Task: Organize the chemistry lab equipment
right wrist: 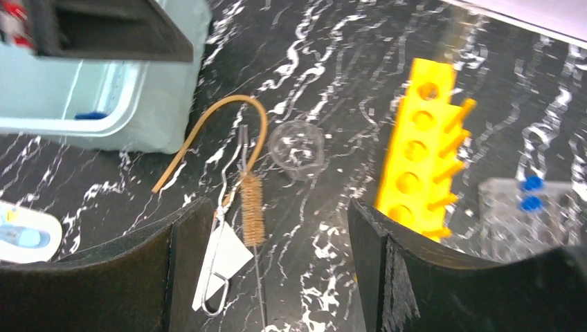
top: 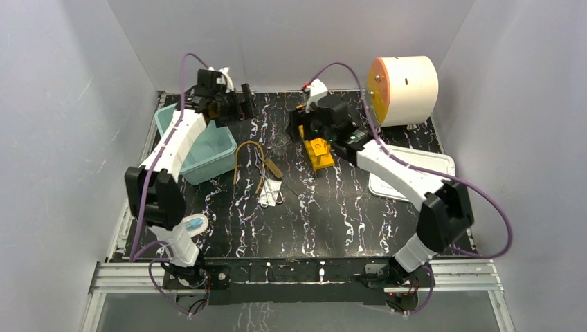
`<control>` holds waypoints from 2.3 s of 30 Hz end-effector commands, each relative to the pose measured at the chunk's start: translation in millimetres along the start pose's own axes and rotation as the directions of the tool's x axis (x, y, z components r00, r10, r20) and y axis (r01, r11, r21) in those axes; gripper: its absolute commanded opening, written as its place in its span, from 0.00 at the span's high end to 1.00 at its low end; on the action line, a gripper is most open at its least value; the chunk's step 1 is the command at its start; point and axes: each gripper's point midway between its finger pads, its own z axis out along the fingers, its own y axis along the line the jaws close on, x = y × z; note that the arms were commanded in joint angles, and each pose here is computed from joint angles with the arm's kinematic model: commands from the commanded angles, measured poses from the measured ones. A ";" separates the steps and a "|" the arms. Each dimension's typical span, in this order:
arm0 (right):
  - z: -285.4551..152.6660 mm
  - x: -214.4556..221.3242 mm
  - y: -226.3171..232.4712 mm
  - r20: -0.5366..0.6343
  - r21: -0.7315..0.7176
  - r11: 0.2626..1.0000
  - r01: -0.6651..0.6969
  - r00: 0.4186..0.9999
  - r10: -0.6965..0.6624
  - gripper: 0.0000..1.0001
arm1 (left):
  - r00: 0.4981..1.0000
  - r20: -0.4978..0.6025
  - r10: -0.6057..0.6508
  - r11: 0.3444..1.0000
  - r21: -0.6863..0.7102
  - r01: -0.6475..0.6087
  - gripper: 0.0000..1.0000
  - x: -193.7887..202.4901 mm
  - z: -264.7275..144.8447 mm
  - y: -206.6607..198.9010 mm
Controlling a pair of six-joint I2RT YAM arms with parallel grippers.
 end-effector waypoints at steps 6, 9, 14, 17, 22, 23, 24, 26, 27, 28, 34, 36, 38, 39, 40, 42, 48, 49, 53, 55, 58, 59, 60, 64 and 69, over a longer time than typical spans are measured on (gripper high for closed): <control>-62.3 5.1 -61.6 0.035 0.190 0.972 -0.138 0.990 0.134 0.21 | 0.953 -0.164 0.253 0.963 -0.055 -0.265 0.02 31.3 74.3 -21.4; -73.0 11.2 -69.2 0.037 0.210 0.965 -0.154 0.988 0.149 0.20 | 0.904 -0.233 0.359 0.924 -0.049 -0.380 0.02 49.2 90.8 -23.8; -81.2 18.4 -77.9 0.042 0.236 0.954 -0.185 0.983 0.180 0.20 | 0.803 -0.334 0.493 0.859 0.040 -0.511 0.02 74.0 107.1 -15.4; -82.7 18.9 -80.7 0.043 0.242 0.951 -0.190 0.982 0.185 0.20 | 0.774 -0.343 0.533 0.844 0.146 -0.516 0.02 87.5 109.6 -23.8; -81.4 18.9 -85.4 0.039 0.251 0.951 -0.182 0.983 0.178 0.20 | 0.764 -0.336 0.551 0.834 0.262 -0.486 0.02 99.6 111.5 -39.0; -81.0 19.2 -86.1 0.037 0.252 0.950 -0.182 0.983 0.179 0.20 | 0.762 -0.342 0.550 0.835 0.258 -0.487 0.02 101.1 113.7 -36.9; -80.6 19.0 -86.9 0.036 0.253 0.950 -0.182 0.983 0.179 0.20 | 0.760 -0.349 0.548 0.836 0.242 -0.492 0.02 101.8 117.3 -33.3; -80.0 19.1 -88.0 0.034 0.253 0.950 -0.182 0.983 0.179 0.20 | 0.757 -0.361 0.544 0.839 0.226 -0.495 0.03 104.7 124.2 -28.3; -79.4 18.9 -88.0 0.034 0.251 0.951 -0.181 0.983 0.178 0.20 | 0.757 -0.365 0.542 0.840 0.217 -0.496 0.04 105.8 128.1 -26.2; -78.6 19.5 -88.6 0.031 0.251 0.951 -0.180 0.984 0.178 0.20 | 0.758 -0.365 0.540 0.841 0.203 -0.501 0.06 105.7 132.1 -24.5; -78.3 17.4 -87.0 0.030 0.238 0.955 -0.179 0.984 0.177 0.20 | 0.755 -0.286 0.590 0.806 0.163 -0.569 0.20 95.7 147.2 -37.9; -78.7 17.5 -85.8 0.028 0.232 0.956 -0.181 0.983 0.179 0.20 | 0.756 -0.258 0.602 0.798 0.150 -0.584 0.23 93.0 149.8 -40.3; -80.0 17.5 -85.5 0.030 0.231 0.956 -0.182 0.983 0.180 0.20 | 0.758 -0.241 0.606 0.795 0.135 -0.592 0.25 91.1 151.1 -40.6; -80.6 17.5 -85.3 0.032 0.231 0.956 -0.183 0.983 0.180 0.20 | 0.759 -0.236 0.607 0.794 0.127 -0.595 0.26 89.9 151.7 -39.7; -81.5 17.6 -85.3 0.033 0.231 0.956 -0.183 0.983 0.180 0.20 | 0.760 -0.235 0.606 0.794 0.122 -0.596 0.28 89.9 151.9 -38.8; -83.1 17.9 -85.1 0.034 0.230 0.956 -0.182 0.983 0.179 0.20 | 0.757 -0.236 0.609 0.791 0.121 -0.599 0.35 90.2 152.3 -37.9; -87.0 16.5 -85.6 0.039 0.235 0.956 -0.176 0.984 0.172 0.20 | 0.744 -0.263 0.614 0.783 0.088 -0.616 0.57 91.4 147.2 -29.2; -87.1 16.5 -85.7 0.038 0.233 0.957 -0.175 0.985 0.171 0.20 | 0.746 -0.257 0.614 0.783 0.084 -0.616 0.61 88.6 144.4 -30.6; -87.1 16.9 -85.2 0.035 0.231 0.958 -0.172 0.985 0.168 0.20 | 0.780 -0.191 0.597 0.801 0.084 -0.593 0.68 66.0 124.4 -51.4; -86.9 16.6 -84.4 0.035 0.227 0.959 -0.170 0.985 0.167 0.20 | 0.799 -0.146 0.583 0.812 0.096 -0.575 0.68 52.2 106.4 -66.9; -86.1 17.1 -83.6 0.033 0.223 0.960 -0.172 0.985 0.169 0.20 | 0.822 -0.079 0.563 0.825 0.097 -0.556 0.68 32.6 74.6 -83.7; -85.6 17.9 -83.1 0.031 0.220 0.960 -0.175 0.985 0.173 0.21 | 0.827 -0.063 0.558 0.829 0.093 -0.552 0.68 27.6 64.0 -86.1; -85.3 18.4 -83.4 0.030 0.221 0.959 -0.179 0.984 0.177 0.21 | 0.830 -0.045 0.556 0.830 0.086 -0.552 0.68 21.7 52.8 -87.9; -82.0 19.9 -81.5 0.027 0.212 0.958 -0.193 0.981 0.192 0.21 | 0.886 -0.013 0.464 0.886 0.021 -0.463 0.67 1.9 12.6 -76.5; -78.7 17.5 -82.1 0.032 0.212 0.957 -0.198 0.980 0.196 0.22 | 0.943 0.071 0.324 0.941 -0.127 -0.313 0.66 -27.9 -43.7 -30.6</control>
